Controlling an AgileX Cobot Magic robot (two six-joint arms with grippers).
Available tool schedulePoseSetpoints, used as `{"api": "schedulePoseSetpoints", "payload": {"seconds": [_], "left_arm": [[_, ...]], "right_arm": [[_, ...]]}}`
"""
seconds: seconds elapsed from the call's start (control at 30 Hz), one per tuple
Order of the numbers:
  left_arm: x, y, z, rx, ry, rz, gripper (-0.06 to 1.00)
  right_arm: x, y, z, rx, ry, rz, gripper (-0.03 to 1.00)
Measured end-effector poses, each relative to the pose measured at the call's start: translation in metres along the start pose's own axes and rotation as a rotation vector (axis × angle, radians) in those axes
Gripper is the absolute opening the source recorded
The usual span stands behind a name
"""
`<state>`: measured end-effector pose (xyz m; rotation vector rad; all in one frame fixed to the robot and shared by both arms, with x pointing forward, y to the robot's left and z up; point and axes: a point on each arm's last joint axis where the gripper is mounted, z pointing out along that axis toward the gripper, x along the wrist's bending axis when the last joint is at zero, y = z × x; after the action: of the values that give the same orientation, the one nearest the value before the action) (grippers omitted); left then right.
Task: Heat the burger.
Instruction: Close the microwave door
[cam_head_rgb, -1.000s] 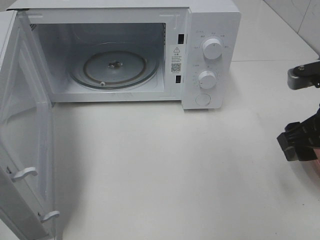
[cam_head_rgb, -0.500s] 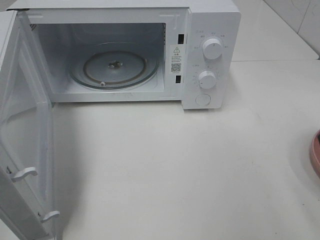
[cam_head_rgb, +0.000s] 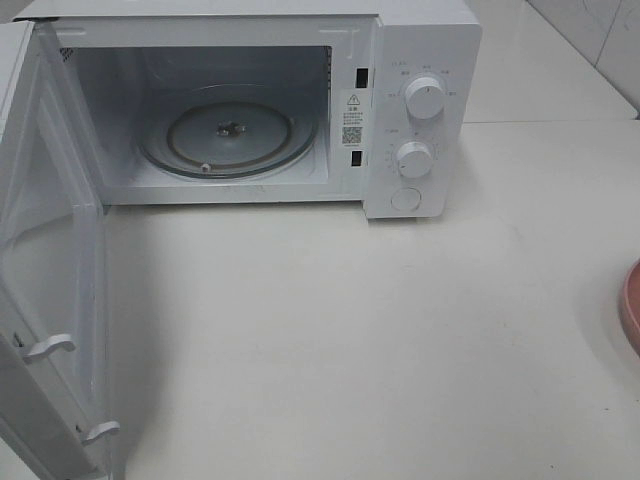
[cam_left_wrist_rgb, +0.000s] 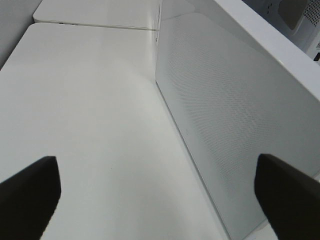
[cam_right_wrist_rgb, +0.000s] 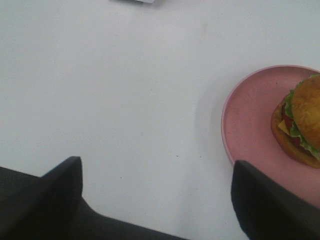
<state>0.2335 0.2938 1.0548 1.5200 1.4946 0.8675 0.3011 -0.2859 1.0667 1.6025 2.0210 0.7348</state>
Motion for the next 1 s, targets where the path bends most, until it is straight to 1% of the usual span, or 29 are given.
{"api": "schedulePoseSetpoints", "payload": {"seconds": [0.07,0.1,0.23,0.37,0.4,0.43,0.47,0.57,0.6,0.67,0.7,1.0], "left_arm": [[0.000,0.000,0.000,0.000,0.000,0.000,0.97],[0.000,0.000,0.000,0.000,0.000,0.000,0.97],[0.000,0.000,0.000,0.000,0.000,0.000,0.97],[0.000,0.000,0.000,0.000,0.000,0.000,0.97],[0.000,0.000,0.000,0.000,0.000,0.000,0.97],[0.000,0.000,0.000,0.000,0.000,0.000,0.97],[0.000,0.000,0.000,0.000,0.000,0.000,0.97],[0.000,0.000,0.000,0.000,0.000,0.000,0.97],[0.000,0.000,0.000,0.000,0.000,0.000,0.97],[0.000,0.000,0.000,0.000,0.000,0.000,0.97],[0.000,0.000,0.000,0.000,0.000,0.000,0.97],[0.000,0.000,0.000,0.000,0.000,0.000,0.97]], "right_arm": [[-0.001,-0.014,-0.005,-0.051,0.002,0.004,0.76],[-0.001,-0.014,-0.005,-0.051,0.002,0.004,0.76],[-0.002,-0.033,-0.009,-0.107,-0.001,0.028,0.76],[-0.004,-0.040,-0.014,-0.148,-0.027,0.070,0.76],[-0.004,-0.044,-0.018,-0.182,-0.052,0.097,0.76],[-0.005,-0.046,-0.020,-0.197,-0.059,0.105,0.76],[-0.005,-0.050,-0.024,-0.235,-0.071,0.117,0.76],[-0.005,-0.052,-0.026,-0.255,-0.075,0.121,0.76],[-0.004,-0.056,-0.030,-0.290,-0.079,0.126,0.76],[-0.004,-0.059,-0.032,-0.310,-0.079,0.126,0.76],[-0.004,-0.062,-0.035,-0.341,-0.079,0.127,0.76],[-0.004,-0.065,-0.037,-0.356,-0.079,0.127,0.76]]}}
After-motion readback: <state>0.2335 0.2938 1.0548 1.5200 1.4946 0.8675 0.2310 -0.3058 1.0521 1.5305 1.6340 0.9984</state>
